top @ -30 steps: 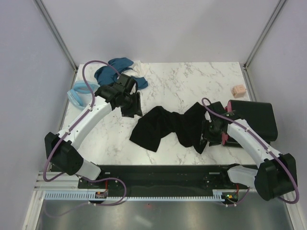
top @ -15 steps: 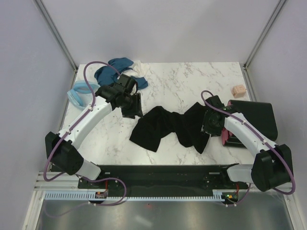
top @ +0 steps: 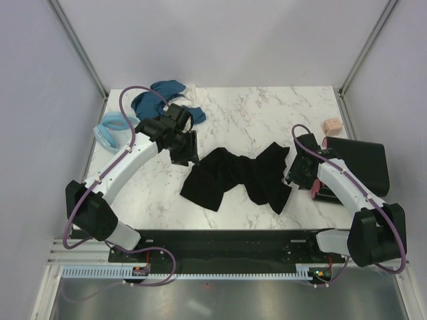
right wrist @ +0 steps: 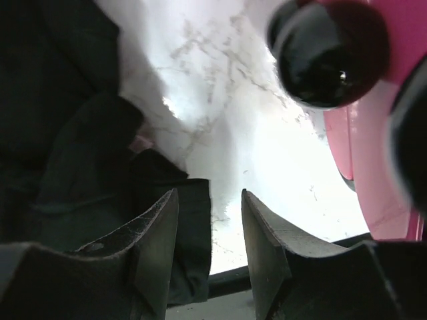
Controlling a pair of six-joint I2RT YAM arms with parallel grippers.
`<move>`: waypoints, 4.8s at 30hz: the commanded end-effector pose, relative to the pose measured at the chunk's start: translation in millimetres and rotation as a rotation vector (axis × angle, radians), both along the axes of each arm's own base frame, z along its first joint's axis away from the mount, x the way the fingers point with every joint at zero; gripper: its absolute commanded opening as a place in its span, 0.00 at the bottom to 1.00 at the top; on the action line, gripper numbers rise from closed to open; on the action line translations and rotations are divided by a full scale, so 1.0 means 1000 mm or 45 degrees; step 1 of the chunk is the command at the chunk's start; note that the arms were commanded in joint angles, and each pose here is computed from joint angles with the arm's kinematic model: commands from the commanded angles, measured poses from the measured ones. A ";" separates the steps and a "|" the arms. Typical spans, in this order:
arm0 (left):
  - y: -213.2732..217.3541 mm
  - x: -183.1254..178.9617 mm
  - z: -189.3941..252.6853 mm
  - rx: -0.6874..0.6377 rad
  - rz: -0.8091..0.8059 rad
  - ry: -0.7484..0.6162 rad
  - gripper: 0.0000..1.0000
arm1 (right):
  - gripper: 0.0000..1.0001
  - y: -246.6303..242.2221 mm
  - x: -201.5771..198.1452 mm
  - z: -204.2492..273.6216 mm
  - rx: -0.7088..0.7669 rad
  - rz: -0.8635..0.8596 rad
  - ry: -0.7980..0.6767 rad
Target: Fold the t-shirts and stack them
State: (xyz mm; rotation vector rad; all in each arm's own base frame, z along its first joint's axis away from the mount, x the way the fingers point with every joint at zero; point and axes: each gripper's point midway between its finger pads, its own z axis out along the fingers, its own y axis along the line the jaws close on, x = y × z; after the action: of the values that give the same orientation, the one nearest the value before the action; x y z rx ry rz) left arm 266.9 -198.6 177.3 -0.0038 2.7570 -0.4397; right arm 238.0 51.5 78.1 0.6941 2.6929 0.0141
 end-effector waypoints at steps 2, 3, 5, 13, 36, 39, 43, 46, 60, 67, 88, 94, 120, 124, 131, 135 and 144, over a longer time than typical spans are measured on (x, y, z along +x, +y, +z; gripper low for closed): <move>-0.003 0.004 0.008 -0.016 -0.053 -0.034 0.50 | 0.50 -0.001 -0.008 -0.017 0.048 -0.055 0.072; -0.003 0.004 0.008 -0.014 -0.052 -0.033 0.50 | 0.50 0.000 -0.009 -0.021 0.049 -0.052 0.099; -0.002 0.003 0.006 -0.012 -0.052 -0.030 0.50 | 0.50 0.005 -0.010 -0.025 0.083 -0.025 0.114; -0.001 0.002 0.005 -0.009 -0.043 -0.024 0.50 | 0.52 0.018 -0.004 -0.029 0.165 0.005 0.113; 0.000 -0.002 0.007 -0.024 -0.047 -0.028 0.50 | 0.48 0.037 -0.050 -0.047 0.198 0.047 0.283; 0.001 -0.006 0.005 -0.024 -0.046 -0.022 0.50 | 0.48 0.041 -0.055 -0.051 0.168 0.069 0.301; 0.002 -0.007 0.006 -0.024 -0.048 -0.024 0.50 | 0.48 0.044 -0.062 -0.060 0.154 0.090 0.344; 0.002 -0.007 0.006 -0.024 -0.049 -0.029 0.50 | 0.49 0.050 -0.060 -0.060 0.166 0.111 0.338; 0.002 -0.009 0.005 -0.028 -0.051 -0.020 0.50 | 0.51 0.042 -0.029 -0.027 0.032 0.086 0.194; 0.001 -0.010 0.002 -0.035 -0.053 -0.004 0.50 | 0.52 0.038 -0.018 -0.011 -0.009 0.090 0.137; 0.001 -0.010 0.005 -0.038 -0.058 -0.019 0.50 | 0.60 -0.007 0.012 0.026 -0.295 0.012 0.048; -0.001 -0.009 0.007 -0.045 -0.060 -0.021 0.50 | 0.60 -0.016 -0.002 0.016 -0.299 0.003 0.095; -0.003 -0.014 0.001 -0.059 -0.048 0.022 0.50 | 0.59 0.049 -0.029 -0.007 0.147 0.311 0.054; -0.004 -0.016 -0.001 -0.061 -0.053 0.032 0.49 | 0.59 0.041 -0.033 -0.004 0.033 0.296 0.008; -0.008 -0.017 -0.003 -0.073 -0.063 0.038 0.49 | 0.59 0.046 -0.043 -0.008 0.002 0.339 0.061; -0.007 -0.017 -0.002 -0.072 -0.061 0.031 0.49 | 0.59 0.044 -0.050 -0.017 -0.007 0.303 0.095; -0.008 -0.017 -0.002 -0.071 -0.069 0.029 0.49 | 0.59 0.049 -0.038 -0.026 -0.011 0.301 0.083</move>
State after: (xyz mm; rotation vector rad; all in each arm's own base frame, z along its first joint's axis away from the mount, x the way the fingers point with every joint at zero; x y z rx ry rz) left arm 248.4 -199.7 163.5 0.0149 2.8191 -0.4778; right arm 189.0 97.4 56.3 0.3593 2.8493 0.0501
